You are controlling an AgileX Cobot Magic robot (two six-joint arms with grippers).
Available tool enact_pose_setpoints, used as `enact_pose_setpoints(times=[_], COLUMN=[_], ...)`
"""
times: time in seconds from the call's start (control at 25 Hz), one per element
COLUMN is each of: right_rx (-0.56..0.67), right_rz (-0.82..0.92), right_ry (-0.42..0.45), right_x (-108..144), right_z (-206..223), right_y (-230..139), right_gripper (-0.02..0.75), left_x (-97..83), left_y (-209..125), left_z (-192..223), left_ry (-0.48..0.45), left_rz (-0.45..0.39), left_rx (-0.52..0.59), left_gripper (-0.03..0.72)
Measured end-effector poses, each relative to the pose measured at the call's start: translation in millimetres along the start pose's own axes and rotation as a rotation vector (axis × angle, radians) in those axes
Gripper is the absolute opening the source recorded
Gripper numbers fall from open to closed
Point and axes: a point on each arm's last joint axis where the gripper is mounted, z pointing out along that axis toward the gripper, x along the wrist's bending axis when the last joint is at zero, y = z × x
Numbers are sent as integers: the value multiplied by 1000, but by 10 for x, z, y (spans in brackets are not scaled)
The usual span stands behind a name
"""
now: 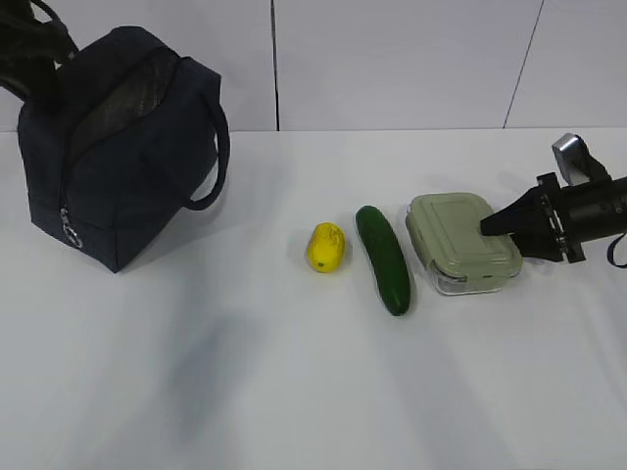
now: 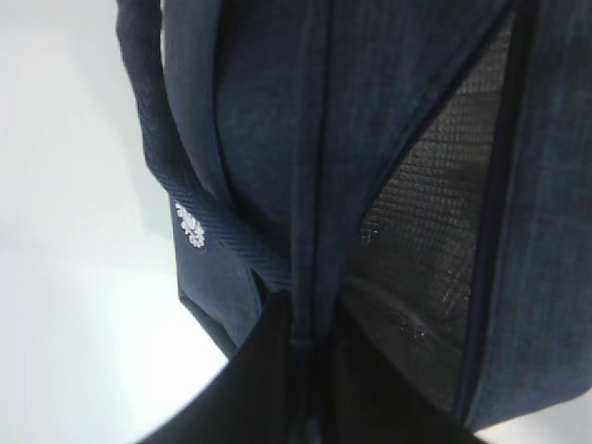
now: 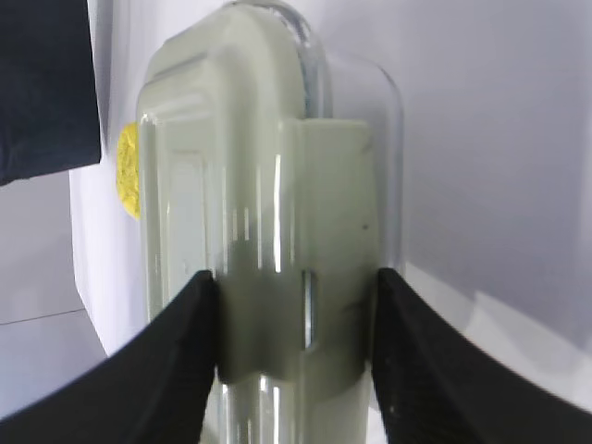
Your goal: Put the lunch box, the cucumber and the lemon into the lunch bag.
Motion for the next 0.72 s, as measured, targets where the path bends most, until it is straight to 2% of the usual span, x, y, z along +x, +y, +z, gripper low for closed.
enact_pose_setpoints(times=[0.48,0.72], right_rx=[-51,-104], right_rz=[63,78], right_ry=[9,-31], right_x=[4,53], right_z=[0,-49], right_y=[43,101], right_gripper=[360,360], left_x=[-24,-23], left_y=[5,4], left_z=[4,3], left_ry=[2,3], left_rz=[8,8], left_rx=[1,2], left_gripper=[17,17])
